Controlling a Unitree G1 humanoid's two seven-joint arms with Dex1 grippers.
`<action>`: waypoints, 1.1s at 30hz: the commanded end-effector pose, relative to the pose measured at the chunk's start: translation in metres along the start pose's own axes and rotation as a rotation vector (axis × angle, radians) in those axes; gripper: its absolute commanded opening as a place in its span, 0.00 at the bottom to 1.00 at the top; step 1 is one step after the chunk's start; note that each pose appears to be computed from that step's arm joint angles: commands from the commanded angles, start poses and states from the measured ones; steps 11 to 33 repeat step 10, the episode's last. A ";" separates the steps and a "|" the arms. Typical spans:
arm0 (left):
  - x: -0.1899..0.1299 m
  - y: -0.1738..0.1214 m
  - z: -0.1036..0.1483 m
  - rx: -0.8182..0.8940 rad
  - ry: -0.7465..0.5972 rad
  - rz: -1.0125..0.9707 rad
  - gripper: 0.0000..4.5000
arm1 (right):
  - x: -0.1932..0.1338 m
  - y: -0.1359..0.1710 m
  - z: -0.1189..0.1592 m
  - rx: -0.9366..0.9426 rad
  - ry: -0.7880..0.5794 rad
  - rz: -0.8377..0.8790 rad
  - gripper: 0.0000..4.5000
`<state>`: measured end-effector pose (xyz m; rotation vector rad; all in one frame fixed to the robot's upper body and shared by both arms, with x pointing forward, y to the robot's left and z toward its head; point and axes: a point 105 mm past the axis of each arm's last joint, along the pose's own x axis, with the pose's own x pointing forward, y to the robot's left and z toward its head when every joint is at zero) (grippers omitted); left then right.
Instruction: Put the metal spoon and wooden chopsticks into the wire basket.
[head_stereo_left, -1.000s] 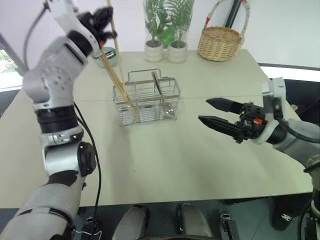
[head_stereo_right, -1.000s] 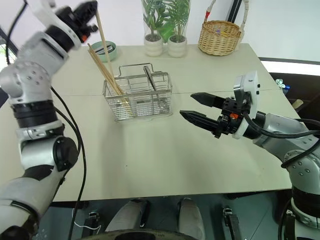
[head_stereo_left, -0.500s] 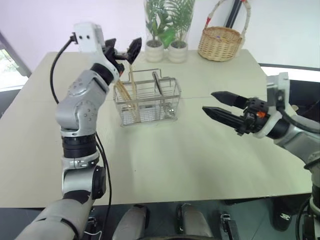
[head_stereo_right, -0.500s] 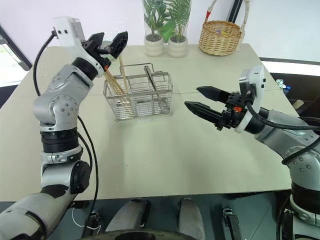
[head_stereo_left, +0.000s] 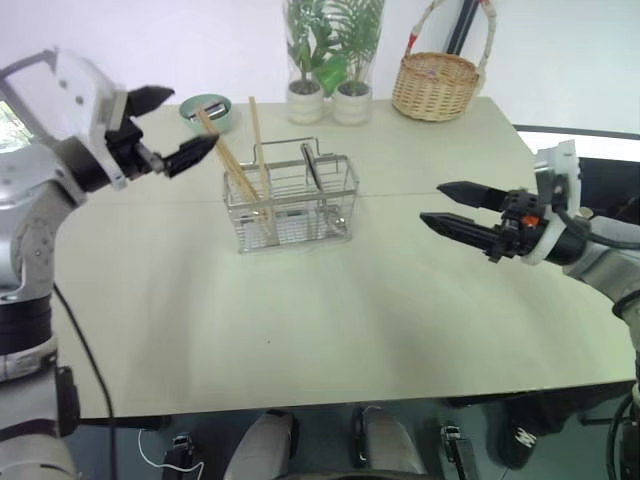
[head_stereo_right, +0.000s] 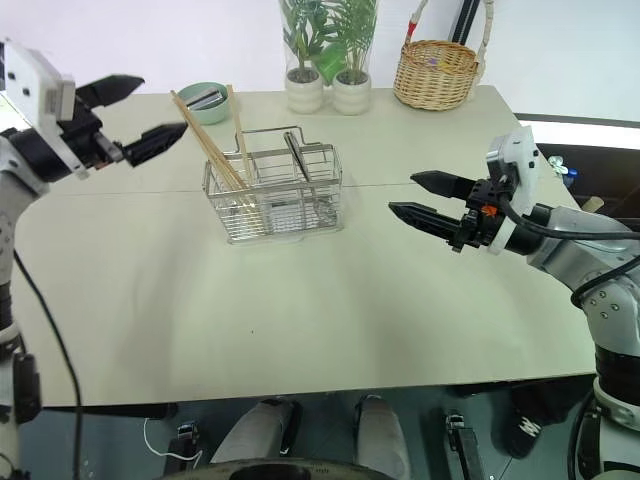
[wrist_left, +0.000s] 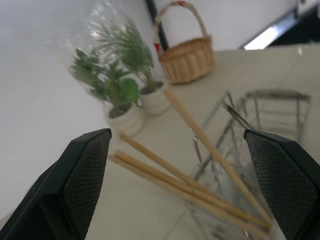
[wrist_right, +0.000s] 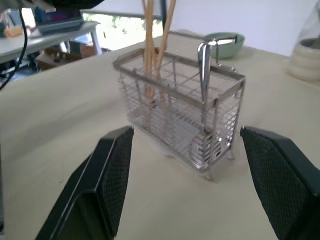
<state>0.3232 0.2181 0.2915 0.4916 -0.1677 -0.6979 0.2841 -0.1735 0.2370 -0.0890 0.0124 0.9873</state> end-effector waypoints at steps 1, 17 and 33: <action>-0.020 -0.009 0.017 0.057 -0.007 -0.101 0.99 | -0.001 0.002 0.004 -0.045 -0.003 0.023 0.78; -0.049 -0.013 0.014 0.035 0.066 -0.122 0.99 | 0.005 0.008 0.003 -0.045 0.004 0.080 0.78; -0.049 -0.013 0.014 0.035 0.066 -0.122 0.99 | 0.005 0.008 0.003 -0.045 0.004 0.080 0.78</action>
